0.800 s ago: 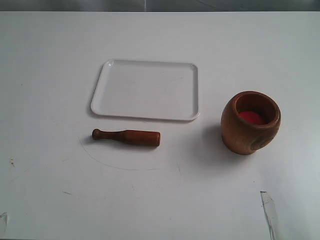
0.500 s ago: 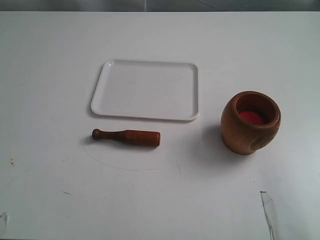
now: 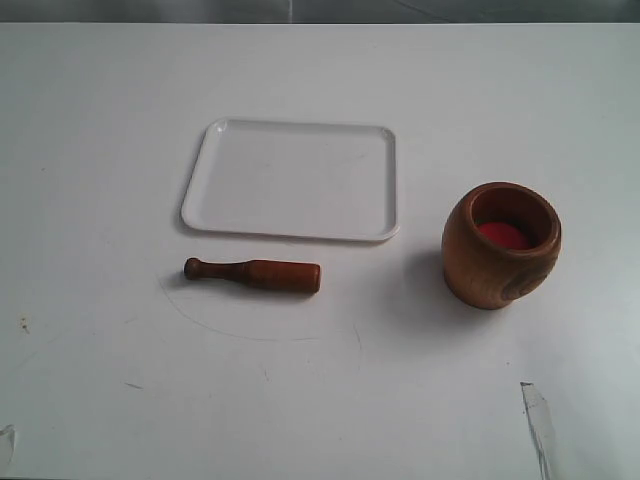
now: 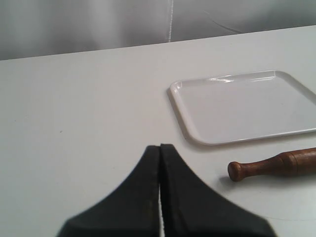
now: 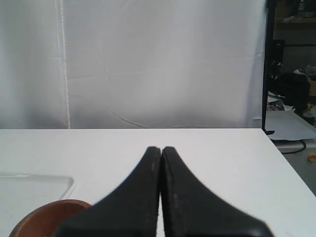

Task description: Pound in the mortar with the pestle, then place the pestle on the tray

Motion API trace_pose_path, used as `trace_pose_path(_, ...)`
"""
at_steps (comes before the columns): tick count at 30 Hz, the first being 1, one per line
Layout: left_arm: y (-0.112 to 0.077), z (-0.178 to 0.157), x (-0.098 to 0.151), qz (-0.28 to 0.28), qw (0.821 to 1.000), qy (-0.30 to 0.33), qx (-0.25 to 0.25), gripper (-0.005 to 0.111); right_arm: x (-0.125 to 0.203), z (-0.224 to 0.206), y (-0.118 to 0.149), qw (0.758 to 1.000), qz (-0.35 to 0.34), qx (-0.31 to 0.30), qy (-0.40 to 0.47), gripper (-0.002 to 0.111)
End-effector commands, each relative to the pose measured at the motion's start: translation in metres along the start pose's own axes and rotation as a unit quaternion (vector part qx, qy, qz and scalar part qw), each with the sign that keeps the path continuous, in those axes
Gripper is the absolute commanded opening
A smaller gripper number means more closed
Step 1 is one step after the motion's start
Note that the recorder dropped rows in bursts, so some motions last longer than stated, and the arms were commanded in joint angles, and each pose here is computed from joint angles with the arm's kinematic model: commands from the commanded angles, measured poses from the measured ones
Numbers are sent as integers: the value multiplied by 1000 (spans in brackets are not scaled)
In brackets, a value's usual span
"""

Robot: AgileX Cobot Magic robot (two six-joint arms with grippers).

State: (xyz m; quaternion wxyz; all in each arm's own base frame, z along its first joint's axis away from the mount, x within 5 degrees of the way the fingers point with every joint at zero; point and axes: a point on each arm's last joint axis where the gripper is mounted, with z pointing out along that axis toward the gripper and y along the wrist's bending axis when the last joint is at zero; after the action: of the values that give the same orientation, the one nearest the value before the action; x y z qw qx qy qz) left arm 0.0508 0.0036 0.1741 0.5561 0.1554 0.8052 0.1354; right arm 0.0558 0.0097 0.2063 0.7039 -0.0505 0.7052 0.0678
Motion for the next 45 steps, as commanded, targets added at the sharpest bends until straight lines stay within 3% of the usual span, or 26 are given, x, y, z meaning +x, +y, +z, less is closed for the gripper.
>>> trace_pose_path(1,-1,0,0,-6,1000,-4,4,0,1,0,0,1000,0,3,1,0)
trace_pose_path(9,-1,0,0,-6,1000,-4,4,0,1,0,0,1000,14,2,1,0)
trace_pose_path(22,-1,0,0,-6,1000,-4,4,0,-10,-1,-1,990,132,2,-54,0)
trace_pose_path(27,-1,0,0,-6,1000,-4,4,0,-72,-18,3,984,132,-23,-118,0)
trace_pose_path(33,-1,0,0,-6,1000,-4,4,0,-146,-31,15,995,-13,-59,-81,0)
trace_pose_path(37,-1,0,0,-6,1000,-4,4,0,-187,-16,29,988,-89,-129,-14,0)
trace_pose_path(39,-1,0,0,-6,1000,-4,4,0,-208,8,43,969,-112,-218,40,0)
trace_pose_path(42,-1,0,0,-6,1000,-4,4,0,-219,61,64,909,-114,-377,137,0)
trace_pose_path(45,-1,0,0,-6,1000,-4,4,0,-203,123,69,868,-97,-431,225,0)
